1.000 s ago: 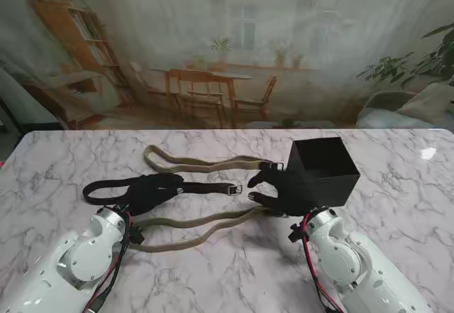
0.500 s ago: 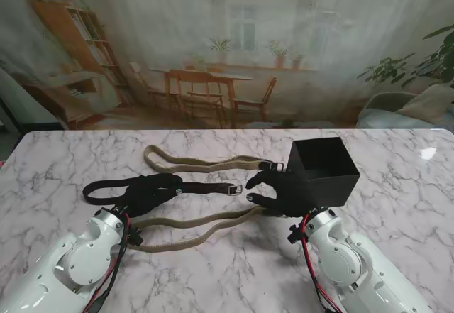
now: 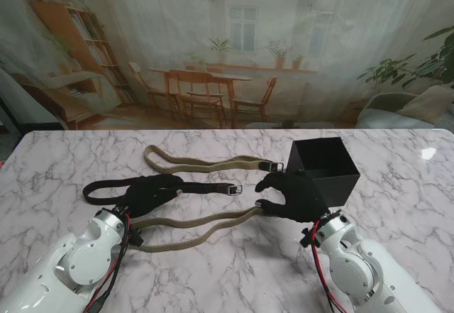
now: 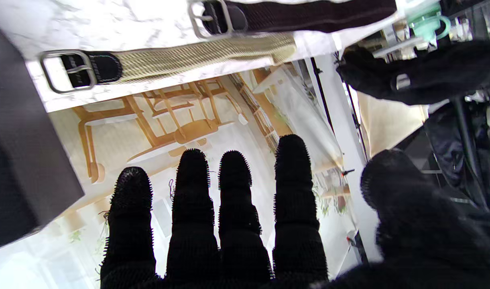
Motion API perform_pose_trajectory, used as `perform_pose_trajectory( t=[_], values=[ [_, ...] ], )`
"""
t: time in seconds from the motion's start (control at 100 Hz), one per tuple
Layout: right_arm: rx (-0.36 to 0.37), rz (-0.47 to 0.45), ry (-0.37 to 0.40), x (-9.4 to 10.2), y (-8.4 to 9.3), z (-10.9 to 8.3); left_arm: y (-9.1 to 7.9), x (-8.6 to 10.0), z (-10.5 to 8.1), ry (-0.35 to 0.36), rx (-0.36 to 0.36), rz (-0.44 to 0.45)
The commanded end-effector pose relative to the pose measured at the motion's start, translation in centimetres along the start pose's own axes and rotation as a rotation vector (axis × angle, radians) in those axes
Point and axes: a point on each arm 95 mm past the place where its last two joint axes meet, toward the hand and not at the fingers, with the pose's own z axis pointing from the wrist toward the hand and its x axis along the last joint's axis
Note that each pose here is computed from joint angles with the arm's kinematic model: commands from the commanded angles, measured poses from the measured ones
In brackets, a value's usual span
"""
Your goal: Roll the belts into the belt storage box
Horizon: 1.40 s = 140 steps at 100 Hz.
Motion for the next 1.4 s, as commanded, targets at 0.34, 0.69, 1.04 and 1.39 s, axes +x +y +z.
perform_pose_trajectory(
  t=[0.34, 0.69, 1.04, 1.39],
  values=[
    [0.132, -0.135, -0.062, -1.4, -2.9, -4.4, 0.7, 0.6, -0.1, 0.012, -0.032, 0.009],
    [0.195, -0.328, -0.093, -1.7, -4.5, -3.4, 0.7, 0.4, -0.1, 0.012, -0.033, 0.008],
    [0.208, -0.35, -0.053, -0.8, -5.1, -1.7, 1.1, 0.8, 0.4, 0.016, -0.057, 0.012],
    [0.261, -0.378, 0.002, 0.7, -5.9, 0.6, 1.3, 0.8, 0.5, 0.018, -0.069, 0.01]
  ],
)
